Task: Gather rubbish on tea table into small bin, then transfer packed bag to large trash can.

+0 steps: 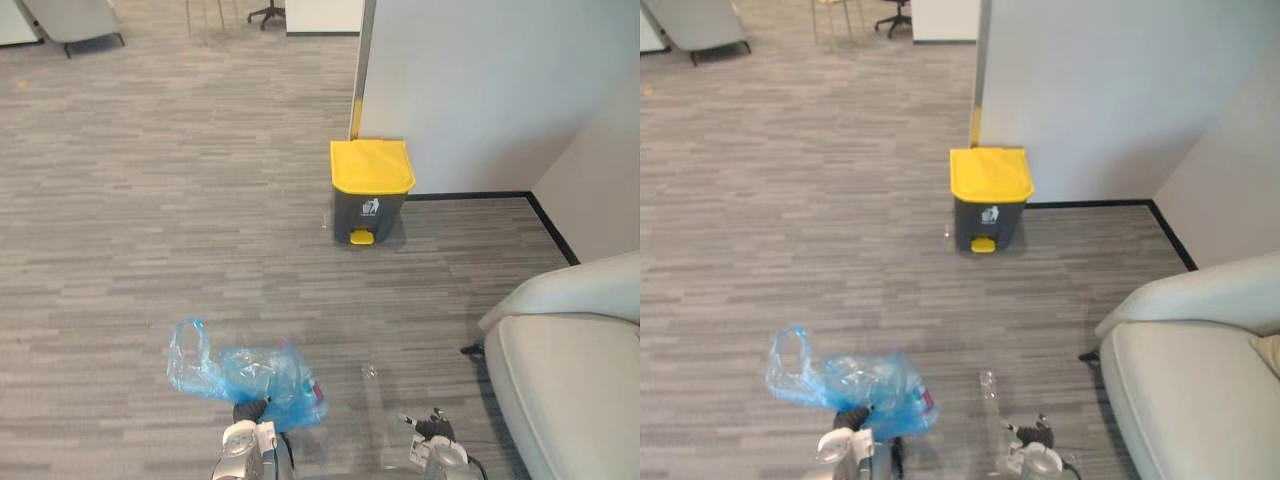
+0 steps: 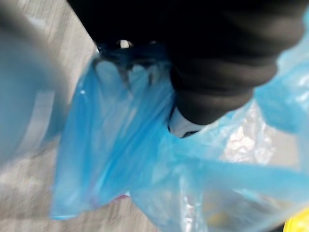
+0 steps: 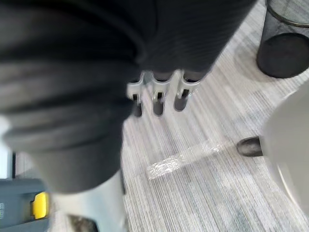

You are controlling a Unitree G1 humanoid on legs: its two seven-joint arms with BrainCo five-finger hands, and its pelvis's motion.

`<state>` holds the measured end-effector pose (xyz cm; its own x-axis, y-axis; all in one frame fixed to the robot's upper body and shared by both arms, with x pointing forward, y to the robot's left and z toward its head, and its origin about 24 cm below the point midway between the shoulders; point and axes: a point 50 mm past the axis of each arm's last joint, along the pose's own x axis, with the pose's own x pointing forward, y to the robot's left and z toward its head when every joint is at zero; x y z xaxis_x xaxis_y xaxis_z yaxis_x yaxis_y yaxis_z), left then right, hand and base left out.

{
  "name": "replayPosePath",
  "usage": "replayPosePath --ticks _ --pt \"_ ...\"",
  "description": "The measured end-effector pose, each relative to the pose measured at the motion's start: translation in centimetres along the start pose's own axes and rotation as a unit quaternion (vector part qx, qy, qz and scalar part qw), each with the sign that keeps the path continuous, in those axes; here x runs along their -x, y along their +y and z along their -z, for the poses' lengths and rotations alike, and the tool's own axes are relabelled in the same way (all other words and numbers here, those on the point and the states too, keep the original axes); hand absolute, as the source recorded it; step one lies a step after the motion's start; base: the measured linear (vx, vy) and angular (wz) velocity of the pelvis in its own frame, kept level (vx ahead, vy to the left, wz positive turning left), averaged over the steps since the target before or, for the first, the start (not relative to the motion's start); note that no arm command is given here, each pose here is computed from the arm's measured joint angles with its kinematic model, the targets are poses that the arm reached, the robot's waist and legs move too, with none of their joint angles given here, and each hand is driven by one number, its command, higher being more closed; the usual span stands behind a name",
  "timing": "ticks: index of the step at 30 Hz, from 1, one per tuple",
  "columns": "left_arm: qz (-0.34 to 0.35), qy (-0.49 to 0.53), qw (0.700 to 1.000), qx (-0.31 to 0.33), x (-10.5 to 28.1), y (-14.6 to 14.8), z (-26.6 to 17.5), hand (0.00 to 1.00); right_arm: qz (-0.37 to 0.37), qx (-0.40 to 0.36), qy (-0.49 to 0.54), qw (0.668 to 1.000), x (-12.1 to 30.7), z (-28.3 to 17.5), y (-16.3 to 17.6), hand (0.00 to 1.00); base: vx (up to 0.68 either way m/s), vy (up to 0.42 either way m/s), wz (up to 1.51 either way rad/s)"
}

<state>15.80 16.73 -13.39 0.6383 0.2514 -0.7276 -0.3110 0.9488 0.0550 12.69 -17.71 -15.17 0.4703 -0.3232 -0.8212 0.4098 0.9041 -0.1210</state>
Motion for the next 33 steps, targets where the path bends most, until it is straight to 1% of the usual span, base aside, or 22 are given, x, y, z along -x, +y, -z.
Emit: replayPosePath --ticks 1,7,12,13,15,19,23,28,33 --pt "-0.004 0.013 1.000 0.000 0.3 0.3 0.9 1.00 -0.004 0.004 -0.002 1.000 0.0 -0.1 0.1 0.00 0.34 0.220 -0.67" --pt "-0.007 0.022 1.000 -0.002 0.0 0.5 0.8 1.00 -0.002 -0.003 -0.027 1.000 -0.2 -1.4 0.1 0.00 0.32 0.085 -0.11" --pt "-0.014 0.030 0.999 0.004 0.0 0.9 1.2 1.00 -0.002 -0.005 -0.026 1.000 -0.2 -1.5 0.2 0.00 0.38 -0.159 0.25" --pt "-0.009 0.045 0.999 0.006 0.1 0.3 1.7 1.00 0.006 -0.005 -0.035 0.999 -0.6 -2.4 -0.5 0.00 0.38 -0.192 0.16" --pt "-0.010 0.061 0.998 0.020 0.5 0.1 2.7 1.00 0.013 -0.010 -0.036 0.999 -0.8 -2.7 -0.9 0.00 0.34 -0.183 -0.28" --pt "-0.002 0.048 0.999 0.010 0.2 -0.2 1.9 1.00 0.016 -0.011 -0.027 0.999 -0.6 -2.0 -1.1 0.00 0.33 -0.201 0.16" --pt "0.000 0.033 0.999 0.014 0.2 0.1 1.3 1.00 0.005 0.001 -0.019 1.000 -0.4 -1.4 -0.4 0.00 0.30 -0.061 0.04" --pt "0.003 0.022 1.000 0.013 0.2 0.0 0.9 1.00 0.003 -0.001 -0.009 1.000 -0.3 -1.0 -0.2 0.00 0.30 0.152 -0.41" --pt "0.004 0.029 0.999 0.014 0.3 -0.2 1.2 1.00 0.001 -0.001 0.012 1.000 0.1 0.5 -0.1 0.00 0.37 0.253 -0.39"
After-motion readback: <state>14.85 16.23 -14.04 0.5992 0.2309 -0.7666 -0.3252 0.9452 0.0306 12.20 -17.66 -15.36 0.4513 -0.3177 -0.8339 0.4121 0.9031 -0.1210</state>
